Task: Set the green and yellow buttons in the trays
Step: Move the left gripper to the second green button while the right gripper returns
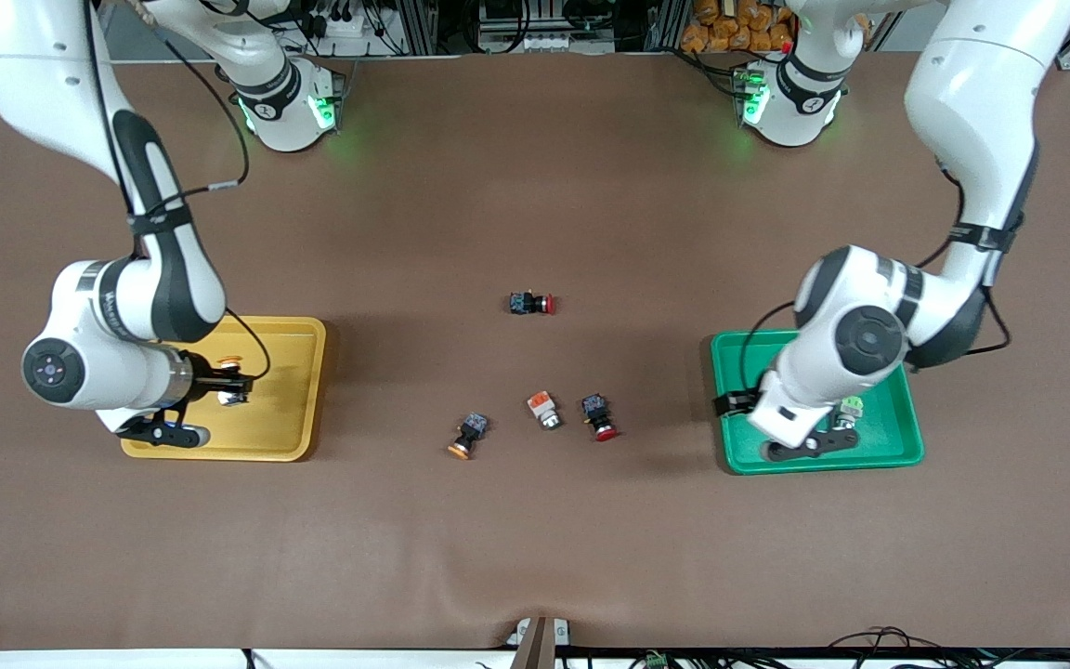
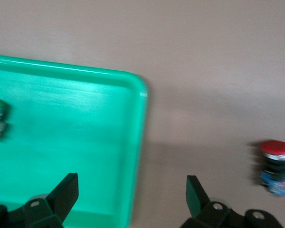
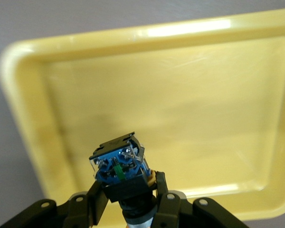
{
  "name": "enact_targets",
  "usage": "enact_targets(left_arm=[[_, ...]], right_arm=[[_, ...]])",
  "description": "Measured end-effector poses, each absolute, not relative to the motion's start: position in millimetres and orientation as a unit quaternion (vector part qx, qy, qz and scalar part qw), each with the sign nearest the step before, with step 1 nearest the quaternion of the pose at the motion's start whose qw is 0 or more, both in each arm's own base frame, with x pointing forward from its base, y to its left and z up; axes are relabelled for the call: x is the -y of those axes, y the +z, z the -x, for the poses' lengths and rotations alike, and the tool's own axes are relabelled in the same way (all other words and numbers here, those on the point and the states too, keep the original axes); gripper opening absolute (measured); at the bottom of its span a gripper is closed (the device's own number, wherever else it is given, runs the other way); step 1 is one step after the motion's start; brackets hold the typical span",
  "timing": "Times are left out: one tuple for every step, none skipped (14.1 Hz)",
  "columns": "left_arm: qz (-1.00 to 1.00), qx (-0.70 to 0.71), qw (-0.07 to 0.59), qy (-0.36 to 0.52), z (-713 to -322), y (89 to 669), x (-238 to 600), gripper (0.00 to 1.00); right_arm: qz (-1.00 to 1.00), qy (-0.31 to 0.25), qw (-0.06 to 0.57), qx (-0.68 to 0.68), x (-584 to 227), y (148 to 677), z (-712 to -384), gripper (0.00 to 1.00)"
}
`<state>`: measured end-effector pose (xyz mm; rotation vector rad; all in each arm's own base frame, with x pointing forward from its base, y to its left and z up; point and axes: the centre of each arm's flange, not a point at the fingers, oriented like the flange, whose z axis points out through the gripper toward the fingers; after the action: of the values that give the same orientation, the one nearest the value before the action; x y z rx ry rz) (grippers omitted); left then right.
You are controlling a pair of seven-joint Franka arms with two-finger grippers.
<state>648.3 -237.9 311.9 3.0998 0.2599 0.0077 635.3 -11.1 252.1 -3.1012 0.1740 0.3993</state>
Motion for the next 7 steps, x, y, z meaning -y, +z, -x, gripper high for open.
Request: enact_targets(left_arm=[[-0.996, -0.083, 0.019, 0.008, -642, 318, 266, 1.00], [-0.996, -0.085, 0.022, 0.010, -634, 321, 290, 1.00], [-0.996, -0.087, 0.024, 0.011, -628, 322, 307, 1.00], [-0.996, -0.089, 0.025, 0.010, -626, 320, 315, 1.00], [-0.996, -0.090, 0.025, 0.009, -626, 317, 316, 1.00], [-0.995, -0.091, 0.025, 0.008, -628, 315, 314, 1.00], [-0.995, -0.092, 0.025, 0.007, -630, 314, 313, 1.00]], right_arm=[[0.990, 0.133, 0.009, -0.049, 32, 241, -634, 0.44], [0.990, 0.135, 0.012, -0.044, 50, 231, -632, 0.44], [0.990, 0.136, 0.015, -0.041, 64, 224, -631, 0.44], [0.990, 0.135, 0.017, -0.039, 74, 217, -630, 0.44], [0.990, 0.134, 0.017, -0.040, 80, 210, -630, 0.44], [0.990, 0.136, 0.017, -0.042, 82, 203, -629, 0.44], [0.989, 0.139, 0.018, -0.043, 83, 197, -629, 0.44]])
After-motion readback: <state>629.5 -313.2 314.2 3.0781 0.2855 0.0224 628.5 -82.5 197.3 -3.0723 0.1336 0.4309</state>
